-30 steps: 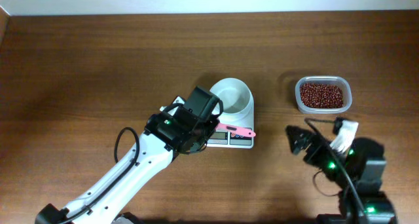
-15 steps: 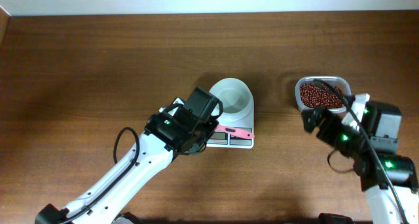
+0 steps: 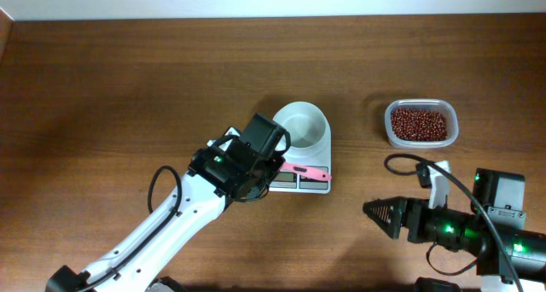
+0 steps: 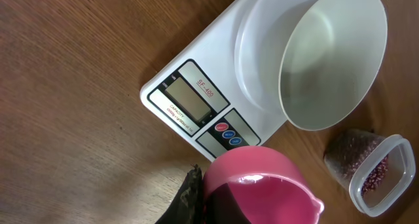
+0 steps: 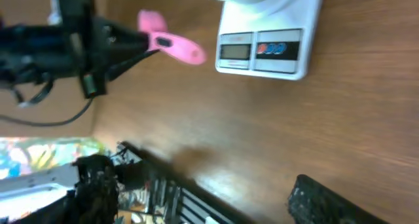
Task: Scoop and weigh 50g on scale
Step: 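Raise the right gripper and move it toward the scoop handle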
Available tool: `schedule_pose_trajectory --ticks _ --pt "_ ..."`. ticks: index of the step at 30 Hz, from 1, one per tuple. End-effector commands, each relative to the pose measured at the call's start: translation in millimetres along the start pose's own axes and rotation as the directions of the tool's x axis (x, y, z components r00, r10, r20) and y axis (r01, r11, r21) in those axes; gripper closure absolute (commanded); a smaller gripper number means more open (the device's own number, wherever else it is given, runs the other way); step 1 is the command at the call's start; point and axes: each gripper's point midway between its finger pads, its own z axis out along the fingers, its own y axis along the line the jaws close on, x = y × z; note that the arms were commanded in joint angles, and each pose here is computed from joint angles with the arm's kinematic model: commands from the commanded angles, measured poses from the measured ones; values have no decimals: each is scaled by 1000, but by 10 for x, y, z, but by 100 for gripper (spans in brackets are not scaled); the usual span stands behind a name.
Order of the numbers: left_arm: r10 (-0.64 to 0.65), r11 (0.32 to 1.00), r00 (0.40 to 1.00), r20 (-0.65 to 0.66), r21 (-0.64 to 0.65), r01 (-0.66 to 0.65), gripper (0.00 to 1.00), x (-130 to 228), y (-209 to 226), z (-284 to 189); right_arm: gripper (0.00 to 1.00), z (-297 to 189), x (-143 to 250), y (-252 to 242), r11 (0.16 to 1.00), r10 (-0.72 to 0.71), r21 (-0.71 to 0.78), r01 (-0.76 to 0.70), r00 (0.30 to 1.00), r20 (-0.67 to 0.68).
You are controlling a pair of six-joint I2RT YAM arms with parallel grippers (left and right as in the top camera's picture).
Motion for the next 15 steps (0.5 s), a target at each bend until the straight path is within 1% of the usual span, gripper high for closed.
schedule_pose_trajectory --ticks 1,4,6,9,11,13,15 --pt "20 1000 1000 12 23 -21 100 -11 -55 -66 18 -32 10 172 988 -130 -84 130 991 13" --pt "20 1000 1000 13 23 -21 100 -12 -56 -66 17 -82 -64 174 989 -109 -99 114 992 57" --pt "20 1000 1000 12 23 -21 100 -11 -55 -66 17 -176 -184 199 982 -121 -125 138 983 134" --pt "20 1000 1000 12 23 -21 100 -11 -55 -66 16 -290 -320 88 986 -126 -84 147 967 221" --pt "20 1000 1000 12 23 -21 100 -11 -55 -66 16 -311 -344 214 961 -191 -149 233 948 254" --pt "20 1000 1000 13 24 -21 100 -12 -58 -66 16 -273 -323 232 939 -224 -197 281 937 266" --pt "20 1000 1000 12 23 -21 100 -11 -57 -66 16 -178 -298 149 923 -216 -253 289 936 279"
